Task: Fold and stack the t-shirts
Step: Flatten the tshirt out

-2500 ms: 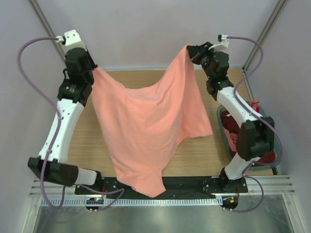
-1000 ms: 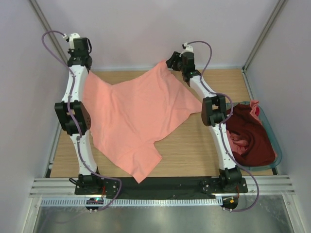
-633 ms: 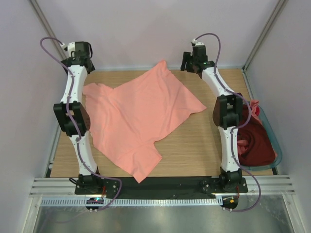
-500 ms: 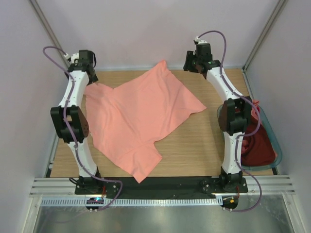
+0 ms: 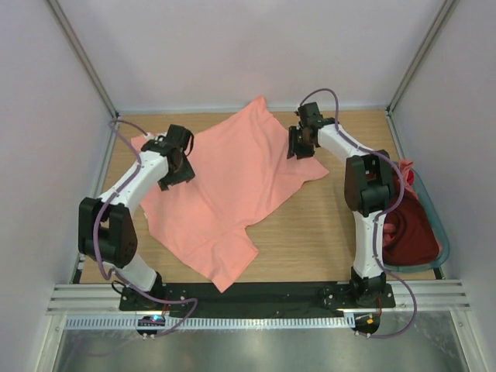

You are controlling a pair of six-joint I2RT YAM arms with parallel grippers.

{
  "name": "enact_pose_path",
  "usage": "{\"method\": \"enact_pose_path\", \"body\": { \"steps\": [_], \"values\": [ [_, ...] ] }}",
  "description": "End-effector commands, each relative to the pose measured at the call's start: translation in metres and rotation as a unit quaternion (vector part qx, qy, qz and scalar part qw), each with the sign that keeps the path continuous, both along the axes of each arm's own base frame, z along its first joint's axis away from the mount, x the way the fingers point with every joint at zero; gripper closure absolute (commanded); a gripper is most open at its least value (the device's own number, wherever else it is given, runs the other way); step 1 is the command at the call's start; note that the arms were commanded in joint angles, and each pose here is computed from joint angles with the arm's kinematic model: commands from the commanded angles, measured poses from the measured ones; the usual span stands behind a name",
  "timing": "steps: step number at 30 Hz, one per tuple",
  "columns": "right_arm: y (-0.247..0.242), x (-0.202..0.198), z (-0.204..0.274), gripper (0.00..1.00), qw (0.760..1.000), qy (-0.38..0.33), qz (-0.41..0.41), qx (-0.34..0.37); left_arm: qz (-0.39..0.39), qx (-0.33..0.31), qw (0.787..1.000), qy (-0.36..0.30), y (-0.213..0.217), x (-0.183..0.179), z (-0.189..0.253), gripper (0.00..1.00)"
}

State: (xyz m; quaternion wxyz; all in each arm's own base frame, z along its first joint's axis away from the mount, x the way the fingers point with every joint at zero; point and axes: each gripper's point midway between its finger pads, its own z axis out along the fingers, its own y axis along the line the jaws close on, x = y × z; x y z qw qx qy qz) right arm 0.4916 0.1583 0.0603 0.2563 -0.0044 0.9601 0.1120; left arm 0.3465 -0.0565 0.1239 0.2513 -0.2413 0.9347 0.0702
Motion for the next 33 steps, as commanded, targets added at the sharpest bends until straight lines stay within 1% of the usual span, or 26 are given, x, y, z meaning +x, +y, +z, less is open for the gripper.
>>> {"method": "enact_pose_path", "body": {
  "steps": [1,3,5,6,7,10,14,17,18,19,20,21,22,23,25,29,33],
  "values": [
    [-0.009,-0.004,-0.001,0.54,1.0,0.001,-0.006,-0.02,0.024,-0.054,0.998,-0.002,-0.02,-0.022,-0.006,0.35],
    [-0.018,-0.009,-0.016,0.53,0.999,0.014,-0.014,-0.039,0.031,-0.076,0.997,0.007,-0.027,-0.03,-0.014,0.35],
    [-0.02,-0.013,-0.024,0.52,0.998,0.027,-0.014,-0.047,0.037,-0.083,0.996,0.024,-0.028,-0.043,-0.025,0.35],
    [-0.03,-0.014,-0.034,0.52,0.996,0.034,-0.026,-0.075,0.043,-0.087,0.995,0.027,-0.028,-0.046,-0.028,0.35],
    [-0.033,-0.015,-0.037,0.51,0.996,0.038,-0.029,-0.08,0.053,-0.088,0.994,0.031,-0.027,-0.05,-0.032,0.34],
    [-0.042,-0.022,-0.046,0.5,0.993,0.05,-0.045,-0.099,0.069,-0.071,0.994,0.037,-0.018,-0.058,-0.04,0.33],
    [-0.053,-0.034,-0.051,0.49,0.989,0.064,-0.059,-0.117,0.08,-0.026,0.996,0.04,0.001,-0.055,-0.043,0.32],
    [-0.061,-0.045,-0.052,0.48,0.986,0.073,-0.072,-0.13,0.102,-0.021,0.992,0.076,0.016,-0.056,-0.062,0.29],
    [-0.065,-0.051,-0.056,0.48,0.984,0.081,-0.078,-0.138,0.114,-0.01,0.988,0.101,0.026,-0.058,-0.072,0.29],
    [-0.068,-0.054,-0.056,0.48,0.983,0.084,-0.083,-0.142,0.12,-0.002,0.987,0.111,0.033,-0.059,-0.076,0.28],
    [-0.07,-0.056,-0.051,0.46,0.982,0.081,-0.089,-0.146,0.118,0.005,0.985,0.122,0.038,-0.059,-0.08,0.26],
    [-0.072,-0.065,-0.056,0.46,0.98,0.093,-0.096,-0.147,0.124,0.001,0.984,0.129,0.046,-0.057,-0.083,0.26],
    [-0.073,-0.068,-0.055,0.46,0.98,0.095,-0.101,-0.145,0.126,0.005,0.98,0.152,0.05,-0.059,-0.093,0.25],
    [-0.074,-0.072,-0.05,0.46,0.98,0.092,-0.105,-0.142,0.127,0.003,0.979,0.158,0.053,-0.057,-0.095,0.25],
    [-0.074,-0.088,-0.056,0.45,0.978,0.107,-0.113,-0.14,0.12,-0.001,0.977,0.175,0.061,-0.048,-0.103,0.24],
    [-0.08,-0.116,-0.061,0.44,0.975,0.127,-0.117,-0.142,0.109,0.016,0.974,0.197,0.074,-0.031,-0.108,0.23],
    [-0.079,-0.124,-0.052,0.43,0.976,0.121,-0.123,-0.132,0.079,0.05,0.973,0.209,0.088,-0.01,-0.103,0.21]
  ]
}}
